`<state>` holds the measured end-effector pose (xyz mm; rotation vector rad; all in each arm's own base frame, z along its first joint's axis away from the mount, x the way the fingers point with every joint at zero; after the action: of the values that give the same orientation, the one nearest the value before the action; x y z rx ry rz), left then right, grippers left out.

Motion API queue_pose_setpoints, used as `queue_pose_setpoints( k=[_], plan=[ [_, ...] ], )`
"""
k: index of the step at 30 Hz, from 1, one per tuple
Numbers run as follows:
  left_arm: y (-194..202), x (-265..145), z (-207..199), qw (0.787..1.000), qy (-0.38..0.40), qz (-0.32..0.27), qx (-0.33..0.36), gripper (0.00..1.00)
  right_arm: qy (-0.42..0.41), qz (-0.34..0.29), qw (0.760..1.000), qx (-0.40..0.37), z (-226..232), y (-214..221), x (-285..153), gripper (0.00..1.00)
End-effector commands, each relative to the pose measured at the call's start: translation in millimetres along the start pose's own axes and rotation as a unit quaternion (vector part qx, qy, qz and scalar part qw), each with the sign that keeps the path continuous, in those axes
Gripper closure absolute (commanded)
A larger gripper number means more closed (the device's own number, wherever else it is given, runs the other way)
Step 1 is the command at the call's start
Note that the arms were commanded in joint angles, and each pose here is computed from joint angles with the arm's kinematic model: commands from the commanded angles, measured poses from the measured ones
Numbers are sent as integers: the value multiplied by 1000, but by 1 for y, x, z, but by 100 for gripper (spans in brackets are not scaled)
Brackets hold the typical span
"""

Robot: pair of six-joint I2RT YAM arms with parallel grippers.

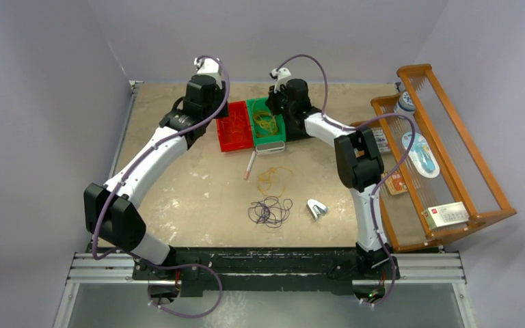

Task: Untangle the cables

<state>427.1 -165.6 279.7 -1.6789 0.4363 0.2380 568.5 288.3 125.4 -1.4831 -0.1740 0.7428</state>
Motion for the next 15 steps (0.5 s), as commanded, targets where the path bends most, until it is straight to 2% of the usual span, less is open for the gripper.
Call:
queue_pose_setpoints(
  k=[1, 5, 9, 15],
  plan=[
    [-11, -4, 5, 1000, -5, -22, 3, 69, -3, -30, 999, -29, 12, -29, 1, 93],
    [-10, -4, 6, 1000, -6, -22, 4, 70, -5, -38, 999, -34, 16, -35, -5, 70],
    [-9, -5, 8, 1000, -9, -21, 4, 70, 1, -45, 998, -35, 16, -43, -12, 58],
    [-9, -4, 10, 1000, -8, -20, 3, 70, -1, -56, 998, -39, 19, -58, -26, 46]
  ],
)
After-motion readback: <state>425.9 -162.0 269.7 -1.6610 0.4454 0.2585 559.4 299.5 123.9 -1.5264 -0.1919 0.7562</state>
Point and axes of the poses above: each gripper's point midway between its finger pads, its own x axis out along the fingers, its own z axis along the line the jaws close on, y = z × x, the point moved 1 cm from there along -x, back along the fingers, and after that the axes turned 1 degree about -x, right-handed, at the moved point
